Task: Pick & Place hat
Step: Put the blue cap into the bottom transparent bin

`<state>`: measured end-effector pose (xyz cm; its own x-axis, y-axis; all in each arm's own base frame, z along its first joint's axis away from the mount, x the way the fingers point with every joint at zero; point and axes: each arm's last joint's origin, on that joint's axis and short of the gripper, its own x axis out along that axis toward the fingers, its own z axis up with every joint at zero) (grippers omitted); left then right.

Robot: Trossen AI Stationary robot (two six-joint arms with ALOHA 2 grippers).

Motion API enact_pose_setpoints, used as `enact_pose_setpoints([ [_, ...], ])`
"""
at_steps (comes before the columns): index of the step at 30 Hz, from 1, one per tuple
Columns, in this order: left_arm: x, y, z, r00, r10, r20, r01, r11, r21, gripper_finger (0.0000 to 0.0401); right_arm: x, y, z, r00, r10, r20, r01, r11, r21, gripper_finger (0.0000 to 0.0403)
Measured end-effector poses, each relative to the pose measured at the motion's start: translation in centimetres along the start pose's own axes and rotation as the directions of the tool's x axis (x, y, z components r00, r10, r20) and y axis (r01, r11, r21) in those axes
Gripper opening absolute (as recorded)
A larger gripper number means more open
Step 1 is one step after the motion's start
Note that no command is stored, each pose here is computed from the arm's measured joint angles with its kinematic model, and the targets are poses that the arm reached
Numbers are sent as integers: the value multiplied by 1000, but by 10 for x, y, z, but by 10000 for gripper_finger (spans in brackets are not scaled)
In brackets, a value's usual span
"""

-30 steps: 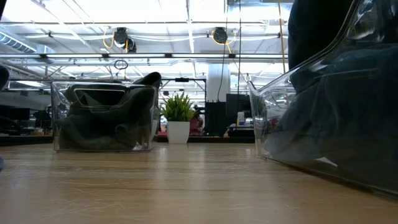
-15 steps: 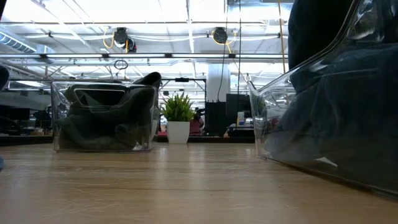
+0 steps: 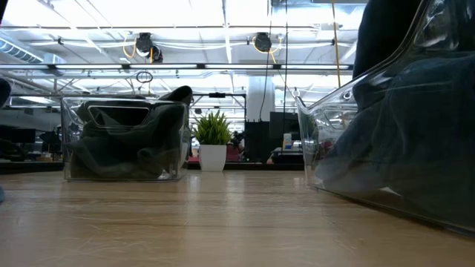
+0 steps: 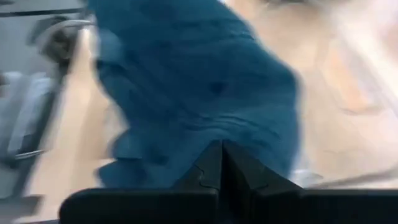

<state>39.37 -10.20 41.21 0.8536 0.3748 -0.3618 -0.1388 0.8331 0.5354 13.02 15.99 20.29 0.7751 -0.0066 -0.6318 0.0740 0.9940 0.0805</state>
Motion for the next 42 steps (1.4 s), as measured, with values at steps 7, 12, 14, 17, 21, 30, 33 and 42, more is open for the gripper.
enact_pose_setpoints([
  [7,0,0,0,1000,0,0,0,1000,0,115,8,7,17,983,182,-9,-182,982,-44,0],
  [12,0,0,0,1000,0,0,0,1000,0,115,23,-4,17,992,125,-35,-126,991,-35,0],
  [14,0,0,0,1000,0,0,0,1000,0,115,33,-9,12,992,103,-77,-104,995,-7,0],
  [17,0,0,0,1000,0,0,0,1000,0,115,48,-17,2,985,72,-158,-67,997,35,0],
  [21,0,0,0,1000,0,0,0,1000,0,115,56,-17,1,976,88,-200,-81,996,45,0],
  [30,0,0,0,1000,0,0,0,1000,0,115,35,-17,14,972,206,-113,-207,978,9,0],
  [33,0,0,0,1000,0,0,0,1000,0,115,24,-19,20,968,240,-68,-242,970,-18,0],
  [42,0,0,0,1000,0,0,0,1000,0,115,-17,-48,31,984,158,77,-140,969,-203,0],
])
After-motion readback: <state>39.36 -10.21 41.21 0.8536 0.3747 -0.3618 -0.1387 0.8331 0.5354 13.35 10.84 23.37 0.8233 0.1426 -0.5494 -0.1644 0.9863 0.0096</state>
